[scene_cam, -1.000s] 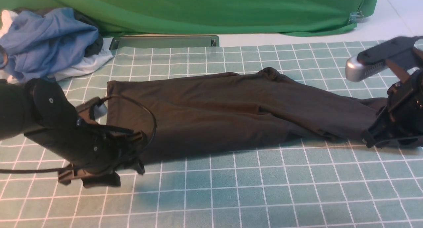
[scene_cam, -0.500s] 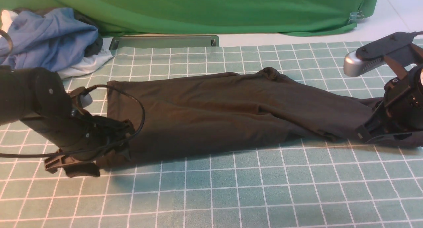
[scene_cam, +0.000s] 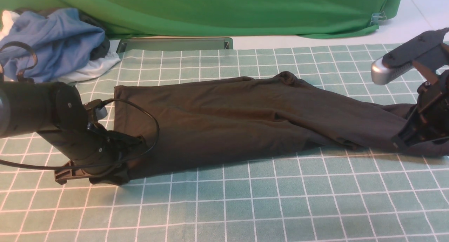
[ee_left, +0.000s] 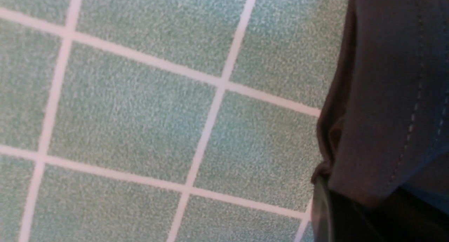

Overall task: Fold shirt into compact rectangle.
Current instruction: 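Pull the folded dark garment lengthwise by its ends to straighten it flat on the table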

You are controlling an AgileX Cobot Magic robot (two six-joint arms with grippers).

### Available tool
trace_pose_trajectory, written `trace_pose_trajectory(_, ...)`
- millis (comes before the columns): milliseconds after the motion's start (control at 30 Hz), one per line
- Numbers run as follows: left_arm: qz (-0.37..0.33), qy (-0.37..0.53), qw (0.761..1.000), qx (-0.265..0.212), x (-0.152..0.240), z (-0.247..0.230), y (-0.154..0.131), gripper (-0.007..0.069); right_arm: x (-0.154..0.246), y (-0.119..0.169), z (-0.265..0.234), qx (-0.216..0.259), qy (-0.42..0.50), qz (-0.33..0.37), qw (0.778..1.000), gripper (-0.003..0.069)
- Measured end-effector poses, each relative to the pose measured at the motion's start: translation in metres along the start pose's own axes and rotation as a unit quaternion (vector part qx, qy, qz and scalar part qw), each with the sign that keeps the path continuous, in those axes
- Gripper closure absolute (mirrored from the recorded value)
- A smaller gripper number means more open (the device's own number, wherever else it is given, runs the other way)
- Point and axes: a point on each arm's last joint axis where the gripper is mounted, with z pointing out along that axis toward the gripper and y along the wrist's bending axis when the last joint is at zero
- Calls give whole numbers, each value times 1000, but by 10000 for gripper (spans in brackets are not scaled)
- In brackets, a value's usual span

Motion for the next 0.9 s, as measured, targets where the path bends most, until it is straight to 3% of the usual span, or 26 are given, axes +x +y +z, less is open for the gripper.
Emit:
trace_pose_trajectory(33,2,1,1000,-1,0,0,0,596,0,0,1,2,1,-1,1000,556)
trace_pose_trajectory(133,20,1,1000,-11,1,-5,2,608,-3,-6,17,19,31,-3,999,422)
trace_pose_trajectory(200,24,-2,1000,-12,1,-8,2,608,-3,-11,24,21,41,12,999,375)
trace_pose_trajectory(300,25,-15,1000,-11,0,-18,4,608,-1,-39,48,32,66,94,993,319)
trace_pose_trajectory(500,22,-21,999,-10,-1,-22,7,608,15,-90,80,18,84,226,970,286)
trace_pose_trajectory(667,22,-19,1000,-11,-1,-22,7,608,28,-125,107,5,67,307,949,137)
trace_pose_trajectory(767,22,-19,1000,-11,-1,-22,7,608,27,-130,121,3,56,321,945,111)
trace_pose_trajectory(900,19,-18,1000,-8,-1,-22,6,608,23,-129,135,-3,45,321,946,146)
